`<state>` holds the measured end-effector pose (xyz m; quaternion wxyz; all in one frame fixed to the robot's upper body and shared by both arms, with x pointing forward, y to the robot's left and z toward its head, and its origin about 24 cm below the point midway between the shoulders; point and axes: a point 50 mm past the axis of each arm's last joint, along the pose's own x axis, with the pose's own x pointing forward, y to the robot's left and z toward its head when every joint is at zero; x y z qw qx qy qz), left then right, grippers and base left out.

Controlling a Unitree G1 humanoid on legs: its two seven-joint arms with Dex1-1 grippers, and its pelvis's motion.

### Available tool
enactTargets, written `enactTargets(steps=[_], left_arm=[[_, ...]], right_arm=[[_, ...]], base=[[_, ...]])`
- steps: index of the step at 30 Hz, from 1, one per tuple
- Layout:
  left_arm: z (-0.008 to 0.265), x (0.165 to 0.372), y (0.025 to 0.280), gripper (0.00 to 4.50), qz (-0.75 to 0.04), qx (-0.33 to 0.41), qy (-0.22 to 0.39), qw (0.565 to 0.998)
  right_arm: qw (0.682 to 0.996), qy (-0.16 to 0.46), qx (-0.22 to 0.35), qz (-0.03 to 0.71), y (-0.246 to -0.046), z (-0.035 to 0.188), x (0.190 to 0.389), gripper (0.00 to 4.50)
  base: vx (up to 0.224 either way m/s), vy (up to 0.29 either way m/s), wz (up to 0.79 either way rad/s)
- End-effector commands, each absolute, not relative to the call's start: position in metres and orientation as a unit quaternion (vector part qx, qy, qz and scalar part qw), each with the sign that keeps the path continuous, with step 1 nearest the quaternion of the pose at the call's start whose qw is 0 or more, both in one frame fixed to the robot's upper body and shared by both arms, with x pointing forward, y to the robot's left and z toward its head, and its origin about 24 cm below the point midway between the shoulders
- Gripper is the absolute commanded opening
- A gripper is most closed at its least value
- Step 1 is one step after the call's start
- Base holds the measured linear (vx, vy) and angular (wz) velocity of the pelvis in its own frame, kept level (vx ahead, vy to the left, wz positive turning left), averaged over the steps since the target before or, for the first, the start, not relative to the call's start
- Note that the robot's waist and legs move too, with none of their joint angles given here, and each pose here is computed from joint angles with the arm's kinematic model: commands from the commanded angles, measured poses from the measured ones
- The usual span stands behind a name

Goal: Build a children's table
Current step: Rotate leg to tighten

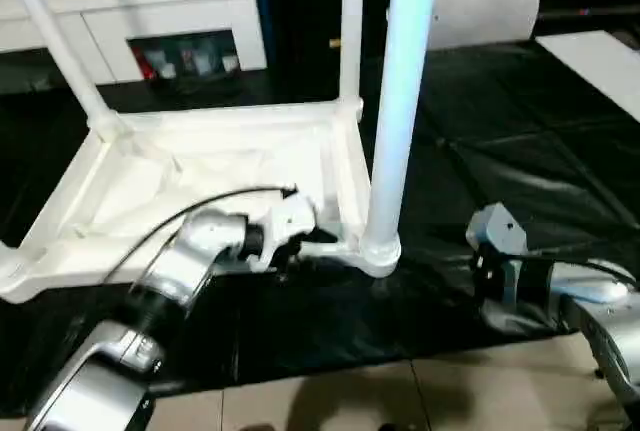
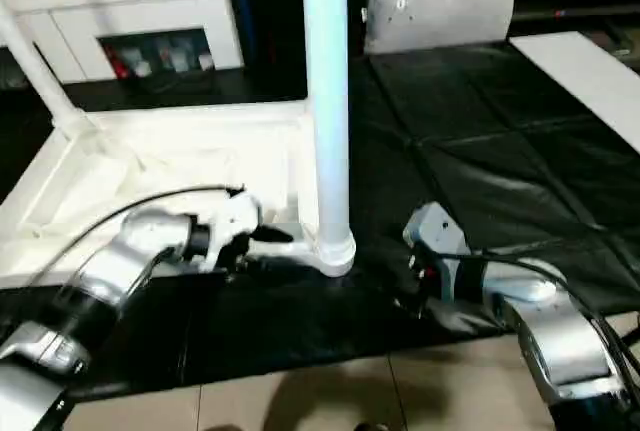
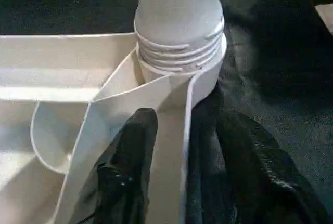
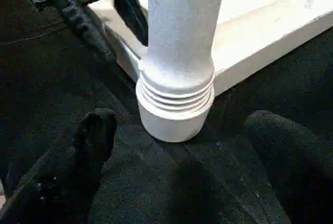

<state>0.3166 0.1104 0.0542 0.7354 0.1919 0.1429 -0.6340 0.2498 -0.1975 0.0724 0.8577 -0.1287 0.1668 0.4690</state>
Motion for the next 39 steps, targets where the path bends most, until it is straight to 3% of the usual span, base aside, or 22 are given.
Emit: enactTargets(steps=[1,19,25,32,33,39], left_arm=[[0.056,0.319,0.112,1.74,-0.638,0.206,0.147,0.727],[0.046,0.322,0.135,0.19,-0.635,0.236,0.191,0.710],[0.047,0.322,0.138,0.08,-0.628,0.228,0.175,0.723],[0.044,0.306,0.129,0.08,-0.662,0.202,0.144,0.707],[0.042,0.303,0.127,0.00,-0.668,0.204,0.144,0.701],[0.038,0.290,0.115,0.00,-0.696,0.204,0.138,0.674]], right_arm=[[0.855,0.161,-0.126,0.477,-0.195,0.076,0.249,4.50],[0.856,0.160,-0.124,0.475,-0.194,0.074,0.248,4.50],[0.856,0.157,-0.127,0.476,-0.194,0.075,0.250,4.50],[0.858,0.129,-0.143,0.476,-0.195,0.085,0.264,4.50],[0.851,0.124,-0.141,0.490,-0.194,0.087,0.264,4.22],[0.813,0.122,-0.120,0.557,-0.190,0.092,0.268,3.71]], base=[[0.000,0.000,0.00],[0.000,0.000,0.00],[0.000,0.000,0.00],[0.000,0.000,0.00],[0.000,0.000,0.00],[0.000,0.000,0.00]])
